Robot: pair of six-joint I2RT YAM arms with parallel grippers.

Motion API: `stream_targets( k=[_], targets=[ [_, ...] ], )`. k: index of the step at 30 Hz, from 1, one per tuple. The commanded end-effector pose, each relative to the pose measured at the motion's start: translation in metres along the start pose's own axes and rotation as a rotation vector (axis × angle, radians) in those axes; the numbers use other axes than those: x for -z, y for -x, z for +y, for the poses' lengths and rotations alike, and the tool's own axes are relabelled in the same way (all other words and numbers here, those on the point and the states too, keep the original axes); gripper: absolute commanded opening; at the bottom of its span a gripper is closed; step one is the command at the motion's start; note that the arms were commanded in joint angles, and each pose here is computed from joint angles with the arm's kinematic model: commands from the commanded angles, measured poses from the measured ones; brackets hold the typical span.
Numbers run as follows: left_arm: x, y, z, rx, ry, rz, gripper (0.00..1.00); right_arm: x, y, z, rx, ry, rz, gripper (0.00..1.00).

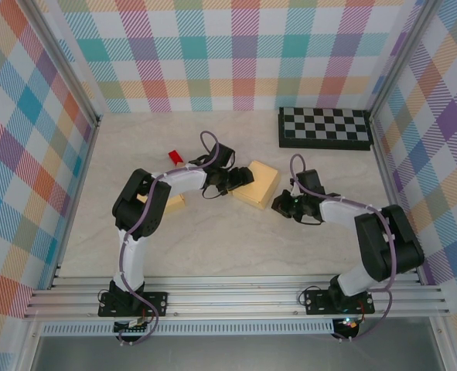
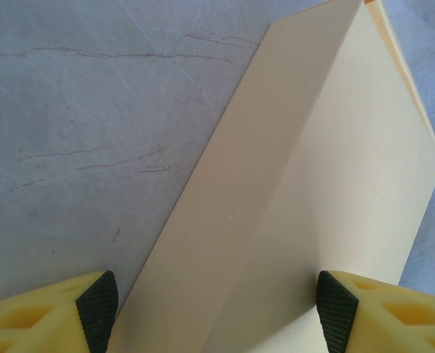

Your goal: Fold the paper box

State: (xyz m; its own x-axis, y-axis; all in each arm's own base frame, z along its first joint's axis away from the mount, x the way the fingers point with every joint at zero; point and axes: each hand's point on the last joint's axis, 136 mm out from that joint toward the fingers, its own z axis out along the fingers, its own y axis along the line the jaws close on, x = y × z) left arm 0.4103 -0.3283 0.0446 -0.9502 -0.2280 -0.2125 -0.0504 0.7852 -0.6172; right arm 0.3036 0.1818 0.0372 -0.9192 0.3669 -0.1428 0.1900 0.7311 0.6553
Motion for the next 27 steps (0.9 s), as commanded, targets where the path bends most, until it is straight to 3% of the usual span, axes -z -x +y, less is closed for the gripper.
stream_targets(
  k=[1,14,20,27],
  targets=[
    [-0.009,-0.016,0.029,0.05,0.072,0.064,0.73,-0.01,0.015,0.025,-0.018,0.108,-0.014,0.08],
    [-0.011,-0.044,0.023,0.146,0.07,0.061,0.73,-0.043,-0.005,0.051,-0.043,0.167,0.045,0.07],
    [-0.025,-0.086,0.022,0.233,0.066,0.109,0.72,-0.052,0.001,0.062,-0.103,0.232,0.026,0.06],
    [-0.038,-0.122,0.0,0.299,0.028,0.136,0.71,-0.052,0.0,0.103,-0.153,0.319,-0.009,0.05]
  ],
)
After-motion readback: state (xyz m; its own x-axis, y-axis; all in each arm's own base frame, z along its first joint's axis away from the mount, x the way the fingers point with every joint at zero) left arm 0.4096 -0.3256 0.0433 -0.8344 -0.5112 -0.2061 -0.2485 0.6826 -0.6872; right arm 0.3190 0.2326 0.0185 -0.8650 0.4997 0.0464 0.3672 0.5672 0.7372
